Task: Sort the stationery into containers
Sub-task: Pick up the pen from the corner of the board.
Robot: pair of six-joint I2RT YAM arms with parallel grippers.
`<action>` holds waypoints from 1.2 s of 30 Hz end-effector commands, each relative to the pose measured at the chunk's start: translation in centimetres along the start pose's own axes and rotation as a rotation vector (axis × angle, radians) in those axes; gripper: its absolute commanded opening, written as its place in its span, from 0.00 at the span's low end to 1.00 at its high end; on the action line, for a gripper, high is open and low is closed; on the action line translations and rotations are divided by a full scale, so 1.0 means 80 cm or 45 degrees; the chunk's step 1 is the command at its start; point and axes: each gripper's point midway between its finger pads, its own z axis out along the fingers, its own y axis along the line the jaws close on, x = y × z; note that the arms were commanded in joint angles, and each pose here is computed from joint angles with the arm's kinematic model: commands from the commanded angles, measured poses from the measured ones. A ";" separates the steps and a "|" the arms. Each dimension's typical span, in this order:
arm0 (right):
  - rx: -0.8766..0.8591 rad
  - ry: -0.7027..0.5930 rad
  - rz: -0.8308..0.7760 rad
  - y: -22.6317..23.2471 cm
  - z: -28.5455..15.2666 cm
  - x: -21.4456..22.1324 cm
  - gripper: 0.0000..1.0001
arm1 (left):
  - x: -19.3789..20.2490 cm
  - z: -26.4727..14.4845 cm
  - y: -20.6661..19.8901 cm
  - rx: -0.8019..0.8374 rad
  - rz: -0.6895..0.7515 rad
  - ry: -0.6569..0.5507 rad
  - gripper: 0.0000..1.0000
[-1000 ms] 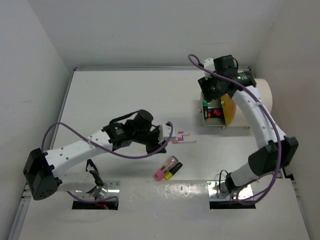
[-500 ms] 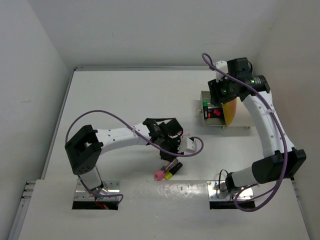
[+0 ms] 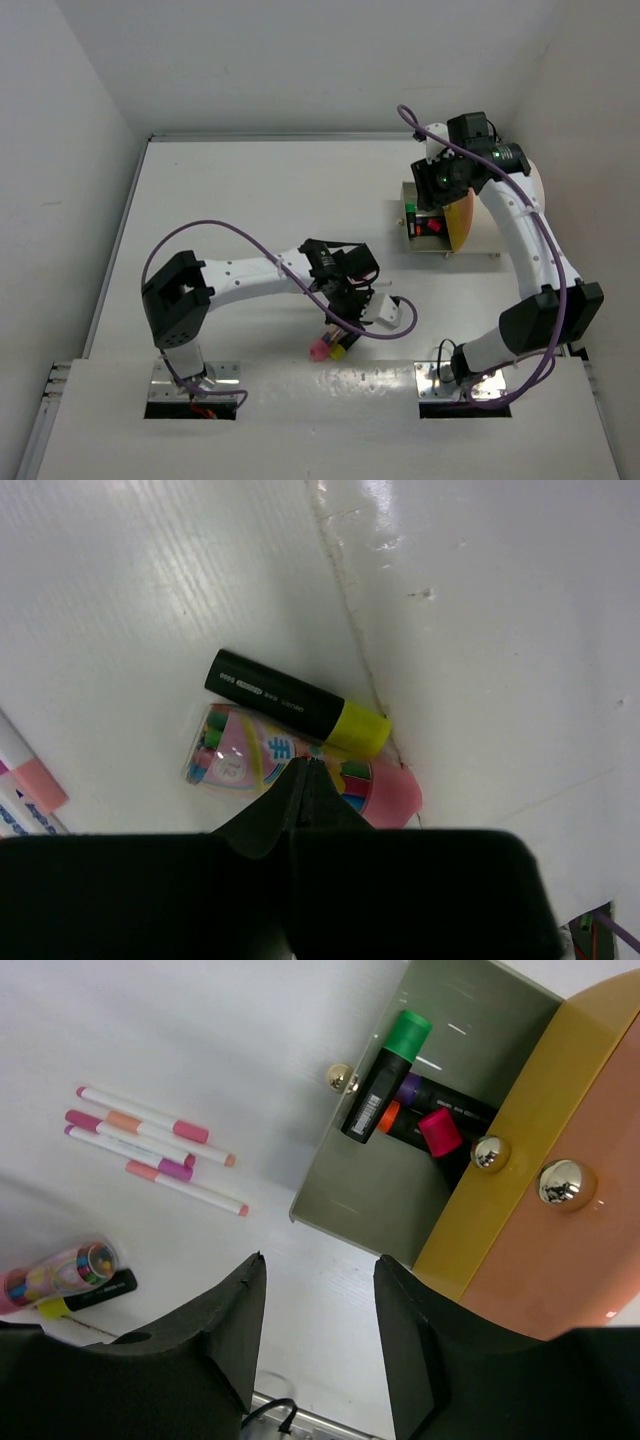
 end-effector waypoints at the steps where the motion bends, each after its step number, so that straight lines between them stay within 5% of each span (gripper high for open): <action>1: 0.005 -0.076 -0.009 -0.002 -0.015 -0.022 0.47 | -0.013 0.001 -0.012 0.072 0.108 -0.019 0.00; 6: 0.005 -0.072 -0.007 -0.002 -0.014 -0.021 0.47 | 0.001 0.020 -0.020 0.100 0.107 0.090 0.01; 9: 0.014 -0.073 -0.018 -0.005 -0.013 -0.025 0.47 | 0.017 0.033 -0.023 0.103 0.089 0.210 0.10; 22: 0.028 -0.089 -0.038 -0.008 -0.015 -0.030 0.47 | 0.027 0.042 -0.008 0.102 -0.042 0.301 0.66; 36: 0.032 -0.099 -0.061 -0.008 -0.021 -0.029 0.47 | 0.028 0.065 0.017 -0.027 -0.245 0.349 0.65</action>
